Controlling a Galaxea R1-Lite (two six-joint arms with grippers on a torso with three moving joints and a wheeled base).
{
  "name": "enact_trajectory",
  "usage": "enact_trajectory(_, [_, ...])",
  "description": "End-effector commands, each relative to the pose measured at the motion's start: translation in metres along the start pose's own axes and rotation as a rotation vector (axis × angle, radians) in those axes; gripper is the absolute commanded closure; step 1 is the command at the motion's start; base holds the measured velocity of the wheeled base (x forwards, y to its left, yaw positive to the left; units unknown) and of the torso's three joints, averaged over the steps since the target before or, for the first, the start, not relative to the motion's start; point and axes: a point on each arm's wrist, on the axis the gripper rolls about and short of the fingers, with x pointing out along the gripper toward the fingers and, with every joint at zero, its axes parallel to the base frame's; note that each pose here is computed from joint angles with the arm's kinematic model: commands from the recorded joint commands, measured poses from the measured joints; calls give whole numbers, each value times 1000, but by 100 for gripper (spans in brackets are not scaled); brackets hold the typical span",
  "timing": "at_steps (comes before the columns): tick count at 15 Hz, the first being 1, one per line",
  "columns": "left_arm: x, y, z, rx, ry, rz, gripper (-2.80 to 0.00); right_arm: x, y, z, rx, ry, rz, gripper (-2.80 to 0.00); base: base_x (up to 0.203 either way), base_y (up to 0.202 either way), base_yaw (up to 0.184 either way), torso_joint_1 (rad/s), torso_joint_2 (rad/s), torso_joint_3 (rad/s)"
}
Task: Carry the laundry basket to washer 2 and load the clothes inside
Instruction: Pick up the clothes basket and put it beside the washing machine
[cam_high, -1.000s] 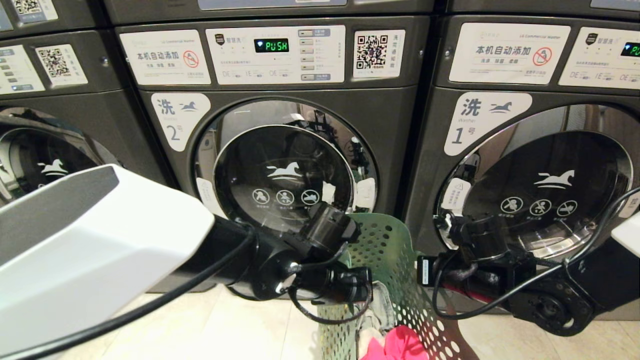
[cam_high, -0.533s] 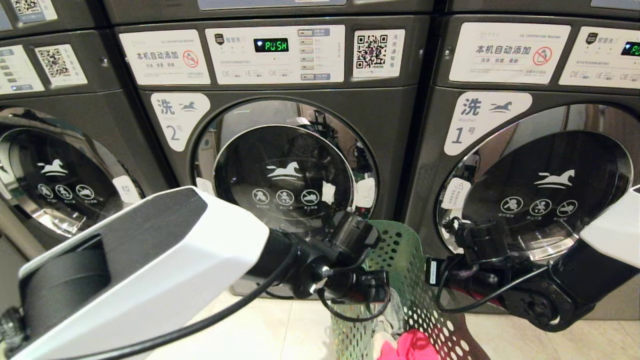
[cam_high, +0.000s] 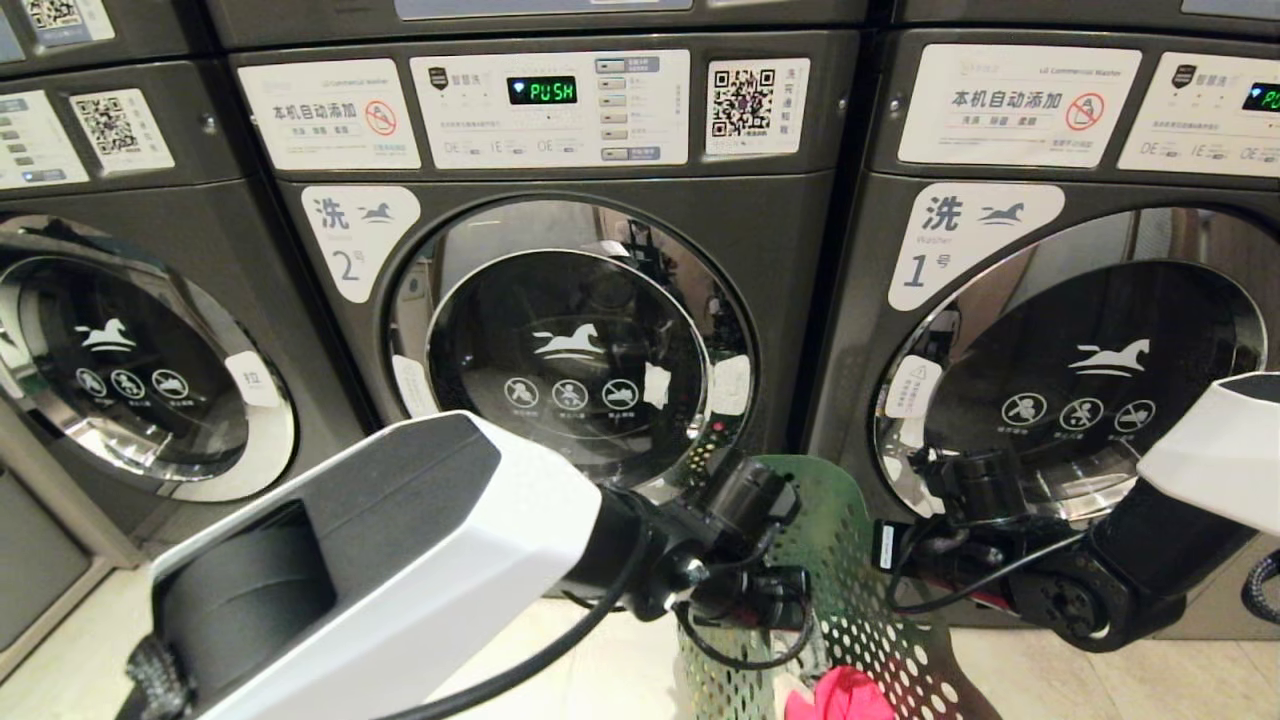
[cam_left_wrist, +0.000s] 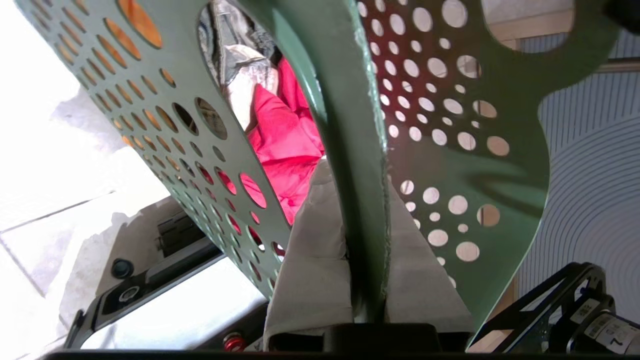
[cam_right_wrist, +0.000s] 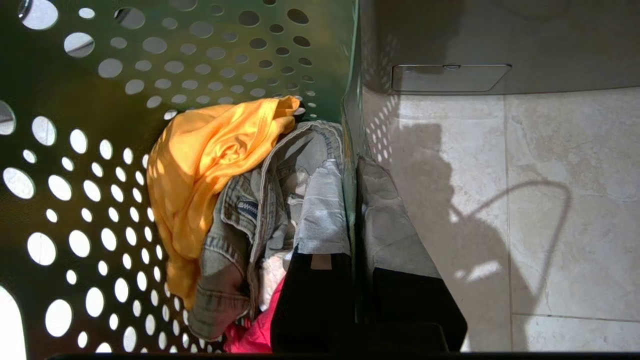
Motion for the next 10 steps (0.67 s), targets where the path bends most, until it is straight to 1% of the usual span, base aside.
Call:
enact_trajectory(1, [9,-1,-1,1,7,-2,0,2,-1,-2,-4,6,-5,0,0,0,0,0,0,0])
enact_trajectory(3, [13,-5,5,0,17,5,0,3,-1,-2,-9,4,-5,0,0,0,0,3,5,-61])
enact_trajectory(6, [15,-13,17,-4,30,14,0,2,-2,-2,-11,5,-8,0,0,0,0,0,4,-164])
enact_trajectory(10, [19,-16,18,0,39,17,0,2,-10,4,-19,-17,-24,0,0,0,0,2,-1,-192])
